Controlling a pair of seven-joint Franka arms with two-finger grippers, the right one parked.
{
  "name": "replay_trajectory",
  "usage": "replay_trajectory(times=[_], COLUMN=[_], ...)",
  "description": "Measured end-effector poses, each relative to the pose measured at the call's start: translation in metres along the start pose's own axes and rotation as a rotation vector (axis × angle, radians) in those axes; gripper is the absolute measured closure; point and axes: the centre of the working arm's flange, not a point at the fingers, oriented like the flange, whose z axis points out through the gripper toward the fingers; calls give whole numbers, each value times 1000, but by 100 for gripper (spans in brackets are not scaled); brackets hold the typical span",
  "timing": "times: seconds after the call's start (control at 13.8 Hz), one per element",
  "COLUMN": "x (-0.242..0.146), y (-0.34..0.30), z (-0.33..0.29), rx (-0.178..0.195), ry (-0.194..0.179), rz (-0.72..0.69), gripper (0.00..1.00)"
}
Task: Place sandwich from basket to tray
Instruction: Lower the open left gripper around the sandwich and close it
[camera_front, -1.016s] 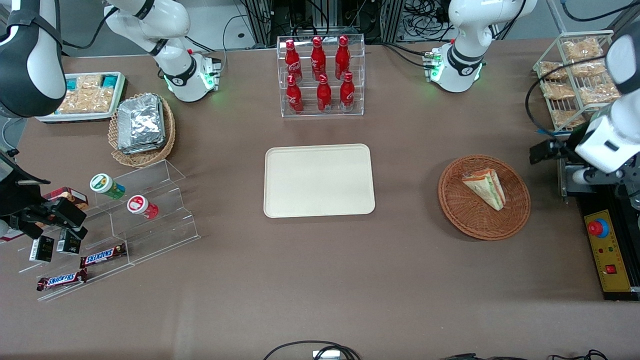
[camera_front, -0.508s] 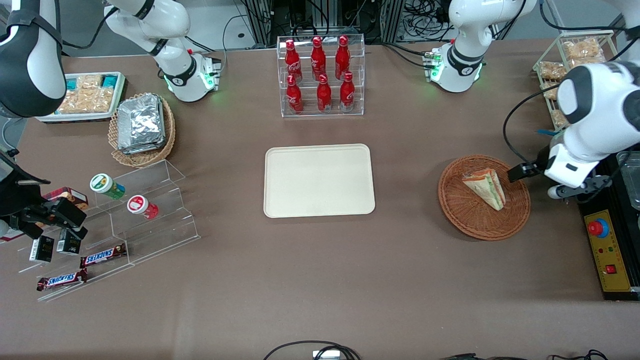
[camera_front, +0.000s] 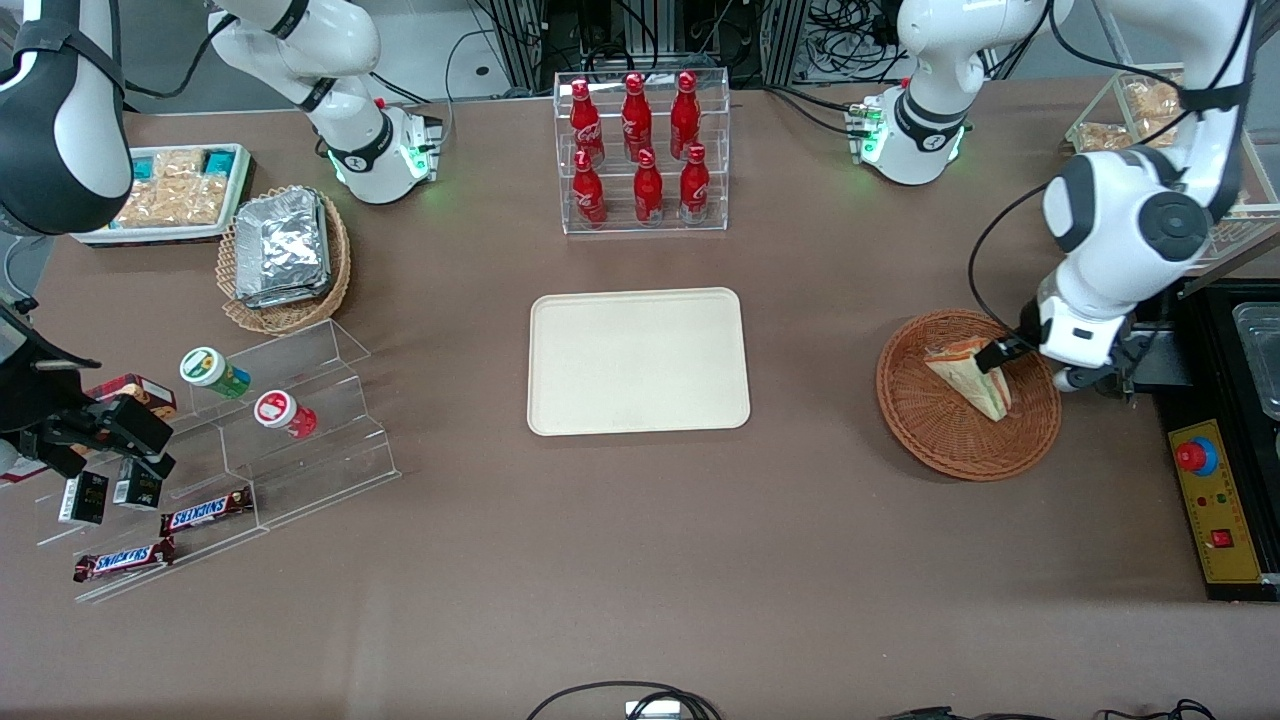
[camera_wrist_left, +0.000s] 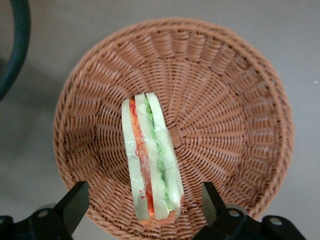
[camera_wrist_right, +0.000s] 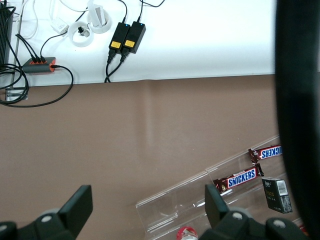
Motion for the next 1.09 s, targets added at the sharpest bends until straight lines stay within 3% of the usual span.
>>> replay_trajectory(times=[0.58,0.87,1.09], x=[-20,-21,-20], y=[-6,-6,-5], z=[48,69,70], rx=[-31,-38,-39], ry=[31,21,19], rz=[-47,-64,-97], gripper=[0,4,39])
